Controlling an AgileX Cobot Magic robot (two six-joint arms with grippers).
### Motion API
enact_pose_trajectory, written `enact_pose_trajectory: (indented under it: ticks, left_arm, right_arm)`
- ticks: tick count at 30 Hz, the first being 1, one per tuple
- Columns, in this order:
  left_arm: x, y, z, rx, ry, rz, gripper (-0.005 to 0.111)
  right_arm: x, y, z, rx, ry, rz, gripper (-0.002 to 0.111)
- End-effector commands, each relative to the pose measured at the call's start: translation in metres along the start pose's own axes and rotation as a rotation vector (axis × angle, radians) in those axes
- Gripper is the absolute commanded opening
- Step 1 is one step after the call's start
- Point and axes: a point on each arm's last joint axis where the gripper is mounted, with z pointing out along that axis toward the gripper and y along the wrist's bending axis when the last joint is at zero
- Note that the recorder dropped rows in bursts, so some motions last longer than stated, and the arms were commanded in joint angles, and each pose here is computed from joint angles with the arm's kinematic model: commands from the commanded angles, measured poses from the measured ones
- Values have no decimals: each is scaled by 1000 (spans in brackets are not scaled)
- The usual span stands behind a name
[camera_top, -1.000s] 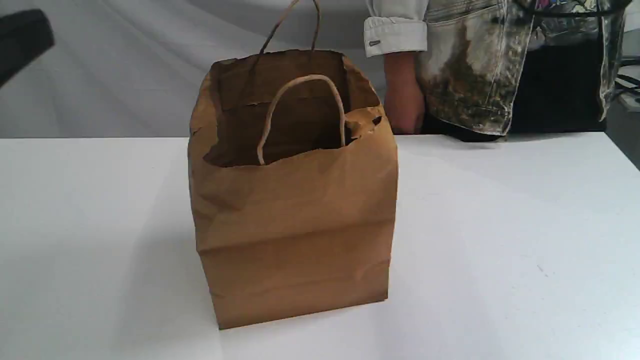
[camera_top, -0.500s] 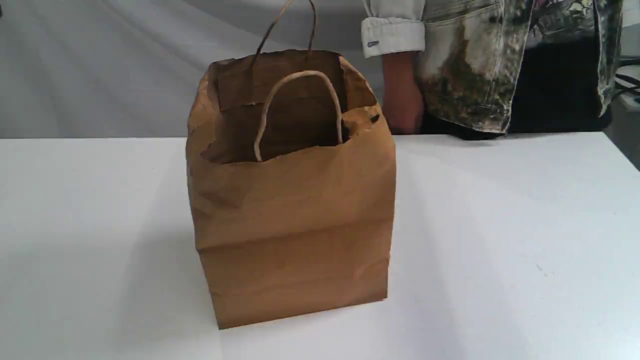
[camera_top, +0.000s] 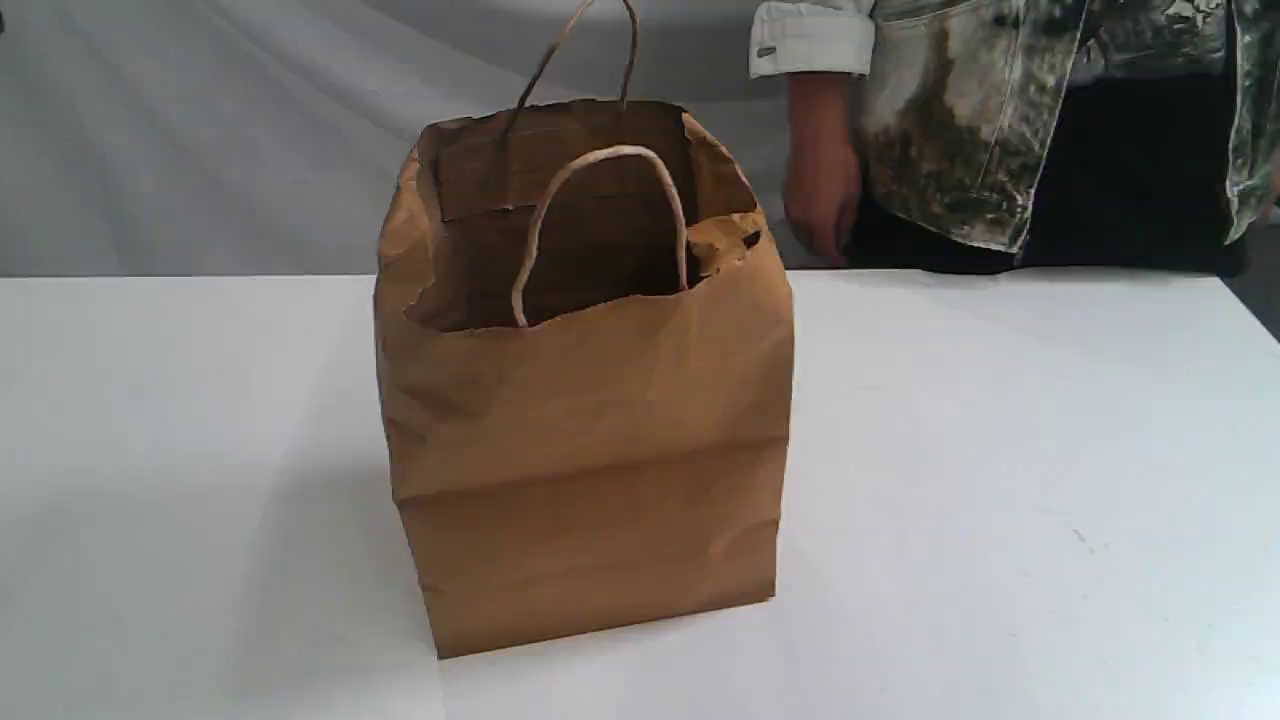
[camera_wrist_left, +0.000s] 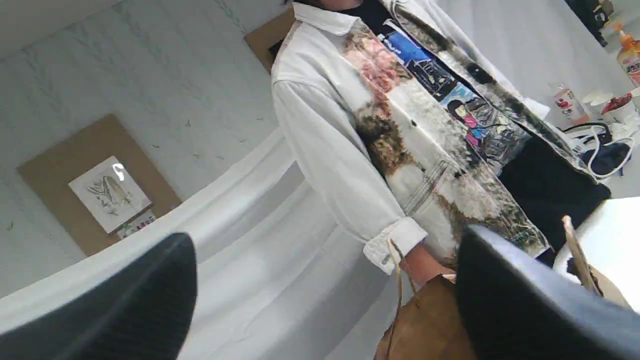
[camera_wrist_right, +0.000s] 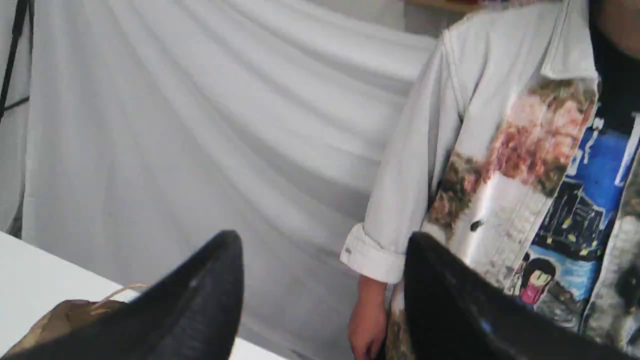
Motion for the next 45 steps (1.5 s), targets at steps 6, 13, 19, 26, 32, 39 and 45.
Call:
enact_pose_trajectory:
  ticks: [6,13,19,26,32,39,45]
  left_arm:
    - [1,1,-1,-18,0,-47,72]
    - [-1,-2,-1,8,-26,-56,72]
    - [-3,-3,-1,26,-41,-73,72]
    - [-3,-3,-1,26,-40,-84,72]
    - [-3,-3,-1,26,-40,-88,72]
    - [-3,-3,-1,26,-40,-102,72]
    - [-1,-4,-1,28,-35,-105,72]
  right_arm:
    - [17,45,-127,158,-346,-109,49]
    - [47,71,-192,258,-569,-154,49]
    - [67,88,-219,232,-540,-178,49]
    - [93,102,-223,123,-325,-153,49]
    - [123,117,-244,116,-373,-108,44]
    - [183,129,-255,177,-537,-95,41]
    - [207,124,-209,23,-323,17,41]
